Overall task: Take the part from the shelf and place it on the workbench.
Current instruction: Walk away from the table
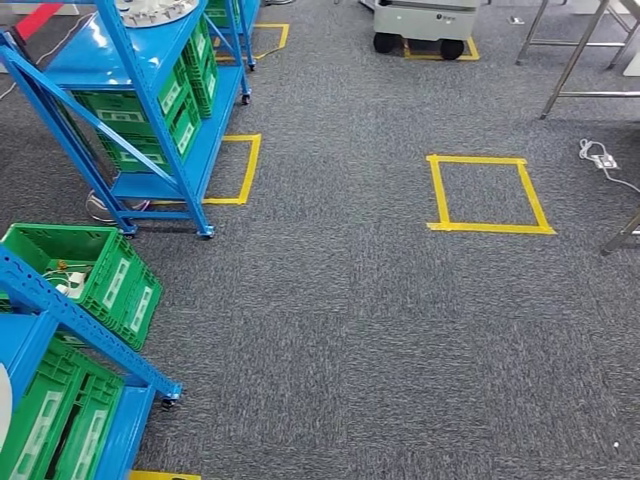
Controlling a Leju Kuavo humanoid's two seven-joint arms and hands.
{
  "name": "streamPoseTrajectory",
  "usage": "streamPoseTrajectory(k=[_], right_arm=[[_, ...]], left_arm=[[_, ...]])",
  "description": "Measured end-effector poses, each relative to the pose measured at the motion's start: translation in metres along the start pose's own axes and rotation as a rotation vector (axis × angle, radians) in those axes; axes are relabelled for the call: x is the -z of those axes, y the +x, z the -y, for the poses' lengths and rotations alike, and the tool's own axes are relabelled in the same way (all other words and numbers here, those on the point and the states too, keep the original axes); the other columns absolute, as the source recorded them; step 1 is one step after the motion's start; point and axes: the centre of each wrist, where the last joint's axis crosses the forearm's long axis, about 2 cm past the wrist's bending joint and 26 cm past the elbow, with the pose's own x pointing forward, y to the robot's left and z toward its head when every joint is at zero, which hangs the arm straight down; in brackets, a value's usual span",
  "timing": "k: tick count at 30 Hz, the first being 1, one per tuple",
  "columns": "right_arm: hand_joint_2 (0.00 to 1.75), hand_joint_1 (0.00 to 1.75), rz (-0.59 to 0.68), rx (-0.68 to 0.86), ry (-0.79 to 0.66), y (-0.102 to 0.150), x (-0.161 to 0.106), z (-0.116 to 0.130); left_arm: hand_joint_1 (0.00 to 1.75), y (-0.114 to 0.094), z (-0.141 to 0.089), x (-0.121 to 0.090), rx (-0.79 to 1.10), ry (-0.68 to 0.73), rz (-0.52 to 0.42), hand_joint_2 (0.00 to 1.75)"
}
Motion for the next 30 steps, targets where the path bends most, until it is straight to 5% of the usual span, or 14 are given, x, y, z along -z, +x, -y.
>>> streamPoseTrajectory(k=[30], right_arm=[[0.00, 0.00, -0.030, -0.007, -0.005, -0.0022, -0.0005, 0.0005]], left_arm=[[0.00, -0.0007, -0.0009, -0.0026, 0.000, 0.012, -0.039, 0.00]])
